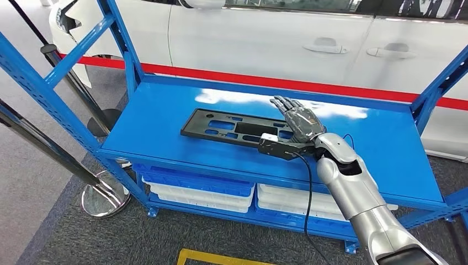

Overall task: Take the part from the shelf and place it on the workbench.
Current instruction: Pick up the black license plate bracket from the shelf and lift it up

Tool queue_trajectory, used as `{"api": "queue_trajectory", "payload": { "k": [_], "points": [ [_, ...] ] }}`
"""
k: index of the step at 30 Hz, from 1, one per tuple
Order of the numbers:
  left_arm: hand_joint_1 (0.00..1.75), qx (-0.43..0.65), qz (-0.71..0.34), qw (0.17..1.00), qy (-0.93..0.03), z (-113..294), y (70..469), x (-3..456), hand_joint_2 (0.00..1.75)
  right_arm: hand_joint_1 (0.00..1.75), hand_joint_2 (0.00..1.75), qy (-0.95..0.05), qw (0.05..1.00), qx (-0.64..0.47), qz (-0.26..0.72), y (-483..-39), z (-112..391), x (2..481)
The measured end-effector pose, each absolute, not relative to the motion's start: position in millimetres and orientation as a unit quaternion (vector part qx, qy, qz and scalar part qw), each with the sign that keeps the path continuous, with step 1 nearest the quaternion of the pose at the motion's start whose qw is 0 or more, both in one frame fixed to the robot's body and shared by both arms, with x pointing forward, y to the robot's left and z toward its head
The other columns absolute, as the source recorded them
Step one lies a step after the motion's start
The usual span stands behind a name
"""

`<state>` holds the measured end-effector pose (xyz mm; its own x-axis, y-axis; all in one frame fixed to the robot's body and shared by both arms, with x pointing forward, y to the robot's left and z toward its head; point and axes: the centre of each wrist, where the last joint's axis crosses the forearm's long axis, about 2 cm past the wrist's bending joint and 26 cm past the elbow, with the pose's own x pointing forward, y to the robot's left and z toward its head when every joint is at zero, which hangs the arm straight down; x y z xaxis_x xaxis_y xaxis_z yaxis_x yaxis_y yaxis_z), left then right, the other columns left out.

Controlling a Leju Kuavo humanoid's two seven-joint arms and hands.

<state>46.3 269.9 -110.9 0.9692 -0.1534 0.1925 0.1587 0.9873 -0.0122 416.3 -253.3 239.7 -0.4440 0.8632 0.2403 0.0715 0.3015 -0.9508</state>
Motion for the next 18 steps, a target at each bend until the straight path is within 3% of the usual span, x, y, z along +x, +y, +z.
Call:
{"api": "queue_trajectory", "payload": {
  "k": [18],
  "points": [
    [0.0, -0.015, -0.073, 0.992, -0.099, -111, 268, 47, 0.0, 0.0, 1.75, -0.658, 0.428, -0.328, 0.525, -262, 218, 420]
  ]
}}
